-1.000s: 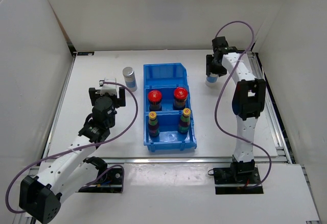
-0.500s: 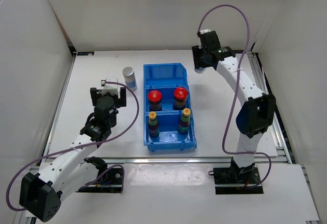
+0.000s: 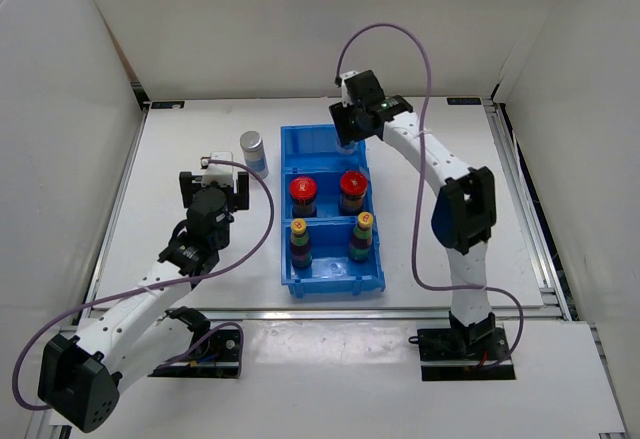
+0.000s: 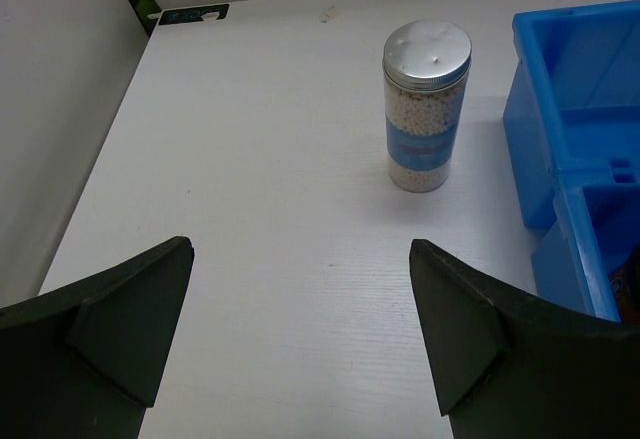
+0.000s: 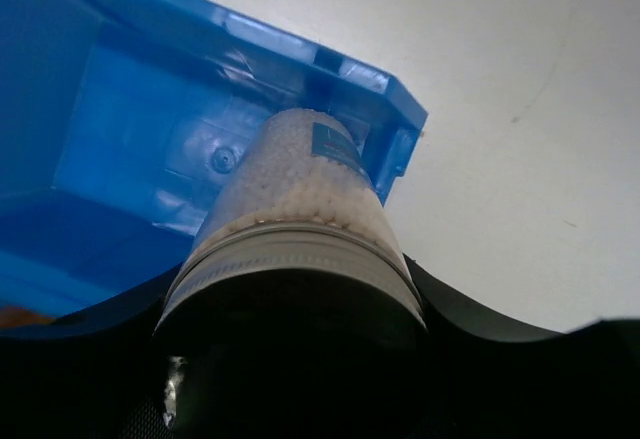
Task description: Organize the condiment bottles
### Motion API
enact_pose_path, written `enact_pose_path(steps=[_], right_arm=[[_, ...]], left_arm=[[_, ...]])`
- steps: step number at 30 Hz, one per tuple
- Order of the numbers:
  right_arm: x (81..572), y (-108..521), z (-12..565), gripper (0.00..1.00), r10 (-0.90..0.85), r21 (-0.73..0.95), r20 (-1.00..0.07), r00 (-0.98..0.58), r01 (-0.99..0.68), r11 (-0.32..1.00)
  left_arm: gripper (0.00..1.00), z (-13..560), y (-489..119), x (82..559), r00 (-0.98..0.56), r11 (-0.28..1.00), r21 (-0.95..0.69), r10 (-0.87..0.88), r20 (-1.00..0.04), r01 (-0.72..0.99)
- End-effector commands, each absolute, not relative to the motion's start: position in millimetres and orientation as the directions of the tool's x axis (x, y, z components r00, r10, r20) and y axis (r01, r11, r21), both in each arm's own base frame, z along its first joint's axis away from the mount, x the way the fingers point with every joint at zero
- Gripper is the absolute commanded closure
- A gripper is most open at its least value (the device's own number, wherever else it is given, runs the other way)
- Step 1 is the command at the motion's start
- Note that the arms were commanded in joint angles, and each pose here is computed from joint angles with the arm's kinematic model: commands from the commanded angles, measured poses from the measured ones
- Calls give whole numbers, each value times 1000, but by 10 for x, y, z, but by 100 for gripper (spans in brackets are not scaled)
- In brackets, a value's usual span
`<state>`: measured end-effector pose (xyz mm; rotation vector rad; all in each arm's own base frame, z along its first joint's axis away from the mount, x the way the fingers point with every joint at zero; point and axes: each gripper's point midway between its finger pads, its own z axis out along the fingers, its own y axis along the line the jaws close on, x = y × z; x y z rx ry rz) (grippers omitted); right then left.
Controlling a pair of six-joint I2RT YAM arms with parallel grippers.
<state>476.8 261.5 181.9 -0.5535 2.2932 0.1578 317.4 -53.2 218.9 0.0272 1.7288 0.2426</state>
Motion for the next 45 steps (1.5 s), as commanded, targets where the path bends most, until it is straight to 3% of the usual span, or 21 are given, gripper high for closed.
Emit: enact_pose_path(steps=[1, 6, 7, 9, 10, 12, 17, 20, 21, 23, 28, 33, 37, 45], right_arm=[[4949, 2678, 1917, 59, -328, -56, -739, -588, -432, 900], [5076, 2725, 1599, 59, -360, -75, -692, -626, -434, 898], [5064, 2718, 1511, 51, -368, -77, -675, -639, -436, 897], [5068, 2721, 1433, 27, -373, -78, -665, -647, -437, 896], [5062, 2717, 1461, 0, -370, -77, -670, -643, -436, 897], [5114, 2592, 1572, 0, -348, -122, -691, -633, -371, 920], [5173, 2405, 2607, 0, -261, -149, -835, -484, -259, 954], [4916, 2314, 3346, 0, -187, -88, -904, -385, -260, 961], [4716, 2246, 3692, 0, -146, -52, -930, -338, -271, 961], [4497, 2126, 3848, 0, -110, -22, -947, -301, -283, 959], [4122, 1890, 3611, 0, -64, 74, -921, -384, -334, 940], [3624, 1811, 3351, 0, -38, 155, -891, -453, -381, 911], [3302, 1703, 3272, 0, 4, 206, -881, -473, -377, 903], [3130, 1676, 3038, 0, -44, 207, -847, -530, -406, 890]], left_arm=[[0, 2282, -528, 3177, -152, 978, 162, 141, -978, -133], [0, 2284, -512, 3174, -152, 976, 163, 141, -978, -142], [0, 2284, -512, 3174, -152, 976, 163, 141, -978, -142], [0, 2284, -512, 3174, -152, 976, 163, 141, -978, -142], [0, 2243, -508, 3167, -160, 976, 168, 145, -976, -141], [0, 2264, -480, 3168, -153, 973, 165, 141, -978, -160], [0, 2278, -529, 3180, -172, 978, 155, 130, -976, -140], [0, 2507, -704, 3366, -179, 988, 126, 108, -978, -89], [0, 2734, -646, 3481, -163, 990, 43, 21, -986, -134], [0, 2566, -623, 3772, -271, 991, -6, -42, -962, -131], [0, 2710, -933, 4518, -311, 992, -98, -71, -948, 73], [0, 2413, -1118, 4975, -390, 987, -69, -6, -921, 147], [0, 2026, -1167, 5114, -456, 986, -57, 22, -890, 159], [0, 1370, -1153, 5232, -545, 994, -42, 19, -838, 99]])
